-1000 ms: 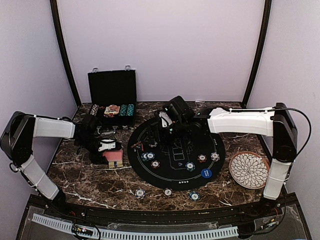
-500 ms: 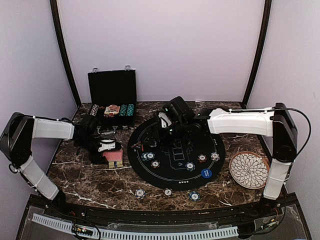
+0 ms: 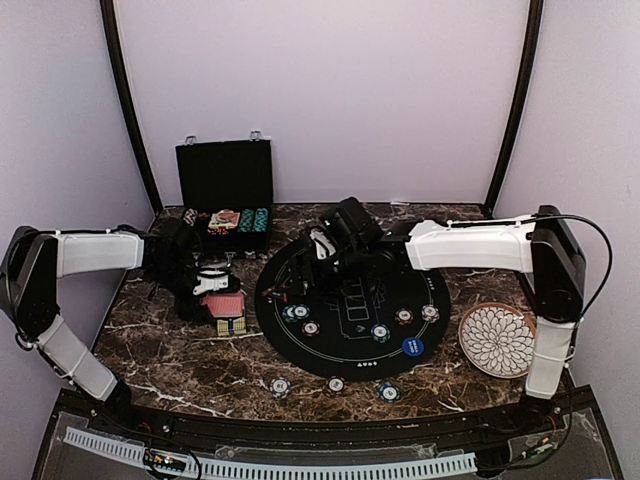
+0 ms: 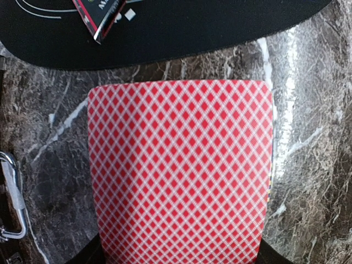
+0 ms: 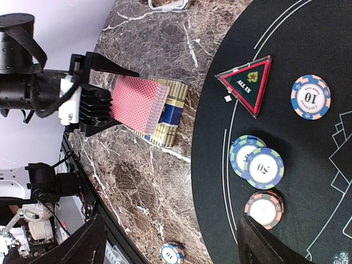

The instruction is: Distribute texas hold em gaming equipment

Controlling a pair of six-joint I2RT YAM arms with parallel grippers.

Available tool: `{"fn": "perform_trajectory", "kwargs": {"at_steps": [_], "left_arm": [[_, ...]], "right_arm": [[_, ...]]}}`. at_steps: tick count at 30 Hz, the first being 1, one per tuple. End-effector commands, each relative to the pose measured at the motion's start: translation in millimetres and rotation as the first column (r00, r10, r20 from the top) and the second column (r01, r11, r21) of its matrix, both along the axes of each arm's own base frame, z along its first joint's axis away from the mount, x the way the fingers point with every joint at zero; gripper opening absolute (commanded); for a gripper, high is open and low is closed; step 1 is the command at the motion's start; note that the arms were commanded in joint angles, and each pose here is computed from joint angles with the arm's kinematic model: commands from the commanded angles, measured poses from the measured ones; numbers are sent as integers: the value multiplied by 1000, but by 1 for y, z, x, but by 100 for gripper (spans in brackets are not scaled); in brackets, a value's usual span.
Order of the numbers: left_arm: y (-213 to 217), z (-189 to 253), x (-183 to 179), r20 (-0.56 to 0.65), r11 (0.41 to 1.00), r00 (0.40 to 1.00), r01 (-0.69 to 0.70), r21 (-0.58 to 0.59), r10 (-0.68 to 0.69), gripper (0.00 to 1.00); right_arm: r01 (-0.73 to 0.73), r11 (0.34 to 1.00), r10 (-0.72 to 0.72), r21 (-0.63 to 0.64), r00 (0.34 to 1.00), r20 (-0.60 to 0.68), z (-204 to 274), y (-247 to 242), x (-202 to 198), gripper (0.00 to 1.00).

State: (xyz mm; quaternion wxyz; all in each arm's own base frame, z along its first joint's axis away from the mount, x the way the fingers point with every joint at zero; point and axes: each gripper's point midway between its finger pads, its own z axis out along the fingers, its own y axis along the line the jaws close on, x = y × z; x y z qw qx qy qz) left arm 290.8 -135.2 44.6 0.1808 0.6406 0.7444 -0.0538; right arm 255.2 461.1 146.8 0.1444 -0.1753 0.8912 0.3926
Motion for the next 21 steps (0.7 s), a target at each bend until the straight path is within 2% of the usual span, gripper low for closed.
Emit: {"fn": "perform_trajectory", "kwargs": {"at_steps": [1, 10, 21], "left_arm": [[-14, 38, -4, 13, 997, 1000, 2, -78, -1, 1], [-39, 68, -18, 12, 989, 1000, 18, -147, -16, 0], [-56, 96, -18, 38, 980, 999, 24, -198, -17, 0]], "right_arm": [[-21, 992, 19, 126, 1000, 17, 28, 22, 7, 85], [-82, 951, 102, 297, 993, -52, 46, 58, 6, 89], [-96, 934, 139, 345, 985, -103, 38, 70, 4, 87]]}}
